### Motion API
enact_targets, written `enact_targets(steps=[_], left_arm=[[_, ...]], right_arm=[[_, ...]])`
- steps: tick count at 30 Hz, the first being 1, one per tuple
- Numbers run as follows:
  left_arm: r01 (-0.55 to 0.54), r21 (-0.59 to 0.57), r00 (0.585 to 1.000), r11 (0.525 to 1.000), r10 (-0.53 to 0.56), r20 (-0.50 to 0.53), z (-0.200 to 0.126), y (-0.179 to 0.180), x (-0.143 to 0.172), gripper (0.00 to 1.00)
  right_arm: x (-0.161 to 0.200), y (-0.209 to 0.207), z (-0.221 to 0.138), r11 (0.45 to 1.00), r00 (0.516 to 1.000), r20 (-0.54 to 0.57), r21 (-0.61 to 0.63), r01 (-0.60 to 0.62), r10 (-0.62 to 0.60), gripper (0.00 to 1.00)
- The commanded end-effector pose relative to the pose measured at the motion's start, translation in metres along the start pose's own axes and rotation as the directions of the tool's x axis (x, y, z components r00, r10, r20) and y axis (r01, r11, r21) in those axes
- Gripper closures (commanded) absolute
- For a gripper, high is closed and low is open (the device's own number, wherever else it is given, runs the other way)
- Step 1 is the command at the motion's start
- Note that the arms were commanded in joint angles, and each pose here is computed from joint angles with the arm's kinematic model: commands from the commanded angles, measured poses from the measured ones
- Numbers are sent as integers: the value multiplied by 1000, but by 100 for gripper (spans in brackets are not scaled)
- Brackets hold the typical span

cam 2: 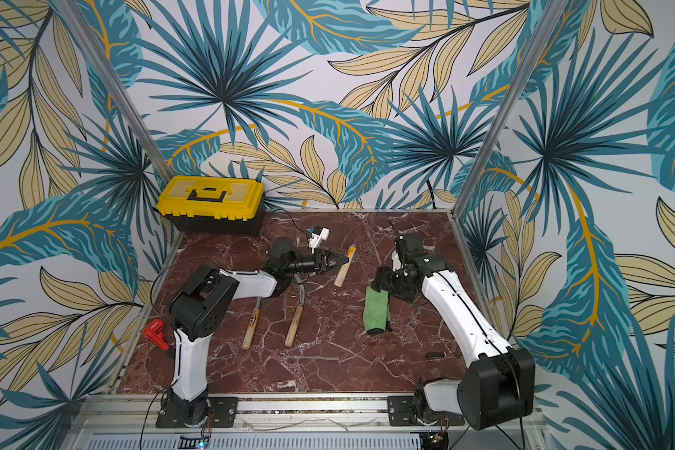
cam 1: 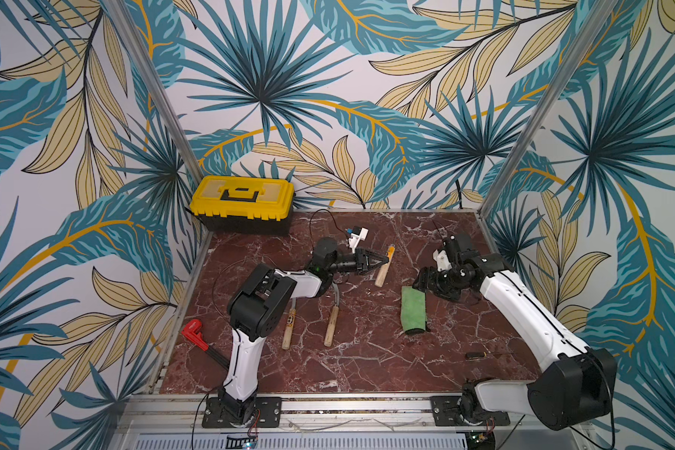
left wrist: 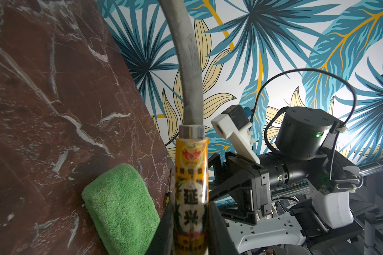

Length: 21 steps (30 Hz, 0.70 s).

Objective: Wipe small sickles with rags
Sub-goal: Adjust the small sickle.

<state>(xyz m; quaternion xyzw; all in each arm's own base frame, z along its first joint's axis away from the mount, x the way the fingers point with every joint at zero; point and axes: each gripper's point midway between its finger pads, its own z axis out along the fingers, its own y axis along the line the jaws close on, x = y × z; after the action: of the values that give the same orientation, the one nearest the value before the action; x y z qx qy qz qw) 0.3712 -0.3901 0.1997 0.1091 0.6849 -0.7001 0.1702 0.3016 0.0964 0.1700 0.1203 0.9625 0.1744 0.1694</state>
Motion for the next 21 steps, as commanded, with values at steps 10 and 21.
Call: enact_targets(steps=[10, 21], left_arm=[[-69, 45, 998, 997, 70, -6, 3, -25, 2, 100], [-69, 47, 998, 996, 70, -8, 6, -26, 3, 100]], right_arm=[[-72, 78, -12, 957, 976, 187, -283, -57, 114, 29], [-93, 107, 28, 954, 985, 133, -293, -62, 105, 42]])
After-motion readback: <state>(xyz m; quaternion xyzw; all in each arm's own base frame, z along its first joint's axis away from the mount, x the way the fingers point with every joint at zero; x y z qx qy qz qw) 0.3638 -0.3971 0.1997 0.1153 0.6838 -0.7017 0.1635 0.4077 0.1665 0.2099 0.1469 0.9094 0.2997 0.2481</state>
